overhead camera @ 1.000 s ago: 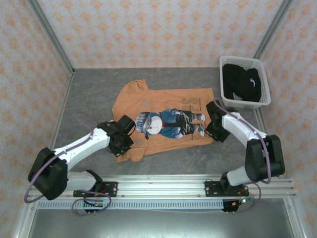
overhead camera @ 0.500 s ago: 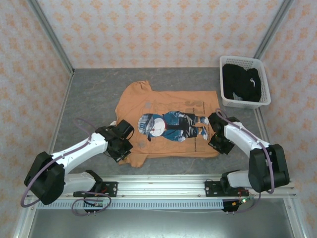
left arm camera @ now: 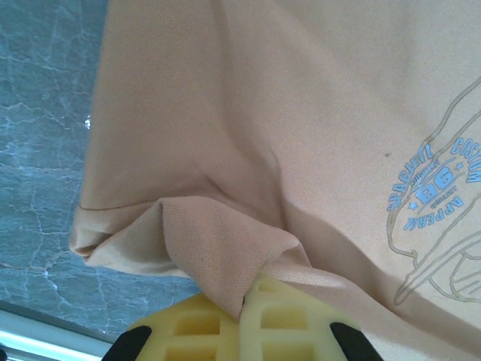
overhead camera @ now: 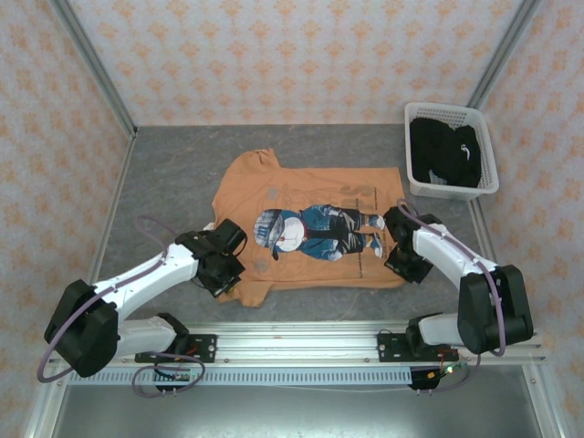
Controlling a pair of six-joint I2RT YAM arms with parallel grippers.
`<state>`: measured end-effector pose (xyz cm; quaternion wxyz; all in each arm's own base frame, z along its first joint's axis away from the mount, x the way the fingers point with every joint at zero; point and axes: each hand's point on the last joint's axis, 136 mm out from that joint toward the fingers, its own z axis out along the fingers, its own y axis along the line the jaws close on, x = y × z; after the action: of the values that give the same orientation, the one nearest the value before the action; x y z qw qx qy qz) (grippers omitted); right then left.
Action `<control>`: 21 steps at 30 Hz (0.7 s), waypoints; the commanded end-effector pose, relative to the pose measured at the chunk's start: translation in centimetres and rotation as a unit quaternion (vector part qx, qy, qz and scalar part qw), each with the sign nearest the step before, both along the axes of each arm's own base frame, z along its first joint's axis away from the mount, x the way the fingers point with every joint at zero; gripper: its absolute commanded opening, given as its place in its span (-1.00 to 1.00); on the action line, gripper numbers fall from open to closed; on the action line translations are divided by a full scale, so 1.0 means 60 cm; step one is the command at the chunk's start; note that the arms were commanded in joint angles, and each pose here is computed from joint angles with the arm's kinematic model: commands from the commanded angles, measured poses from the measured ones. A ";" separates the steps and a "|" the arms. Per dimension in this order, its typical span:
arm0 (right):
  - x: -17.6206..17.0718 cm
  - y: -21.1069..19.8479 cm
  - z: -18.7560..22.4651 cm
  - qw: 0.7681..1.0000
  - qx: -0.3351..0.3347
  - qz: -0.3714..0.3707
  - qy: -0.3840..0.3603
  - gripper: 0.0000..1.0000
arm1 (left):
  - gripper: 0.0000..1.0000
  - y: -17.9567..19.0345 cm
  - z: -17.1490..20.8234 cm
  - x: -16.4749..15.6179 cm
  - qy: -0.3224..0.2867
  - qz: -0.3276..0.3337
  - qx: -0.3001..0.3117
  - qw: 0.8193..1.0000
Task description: Fold and stack the t-shirts
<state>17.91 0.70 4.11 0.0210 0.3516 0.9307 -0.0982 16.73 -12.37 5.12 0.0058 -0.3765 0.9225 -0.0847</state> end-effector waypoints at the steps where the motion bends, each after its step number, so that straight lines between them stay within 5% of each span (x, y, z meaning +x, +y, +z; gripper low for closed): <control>1: -0.013 -0.022 0.013 0.999 -0.029 -0.005 0.013 -0.96 | -1.00 -0.003 0.002 -0.032 0.045 -0.017 -0.003 0.999; 5: -0.019 -0.034 0.030 0.998 -0.046 -0.026 0.019 -0.80 | -0.98 -0.029 0.006 -0.060 0.086 -0.056 -0.045 0.994; 7: -0.020 -0.039 0.041 0.998 -0.052 -0.040 0.011 -0.29 | -0.57 -0.040 0.013 -0.064 0.093 -0.075 -0.062 0.991; 8: -0.018 -0.042 0.049 0.997 -0.056 -0.046 0.003 -0.08 | -0.18 -0.044 0.021 -0.059 0.088 -0.084 -0.066 0.990; 9: -0.016 -0.047 0.061 0.997 -0.064 -0.050 -0.008 0.00 | 0.12 -0.042 0.036 -0.052 0.079 -0.090 -0.060 0.991; 11: -0.004 -0.053 0.087 0.995 -0.071 -0.051 -0.042 0.01 | 0.37 -0.039 0.073 -0.027 0.042 -0.096 -0.046 0.993; 16: 0.092 0.018 0.119 0.981 0.044 0.008 -0.189 -0.02 | 0.21 -0.004 0.130 0.104 -0.082 -0.003 -0.039 0.996; 21: 0.212 0.101 0.120 0.959 0.119 0.072 -0.245 -0.18 | -0.24 0.047 0.118 0.337 -0.146 0.070 -0.042 0.986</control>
<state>25.33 3.69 10.38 0.1700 0.3422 0.9234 0.0369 28.98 -11.05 12.83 0.0685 -0.4236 0.8869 -0.1712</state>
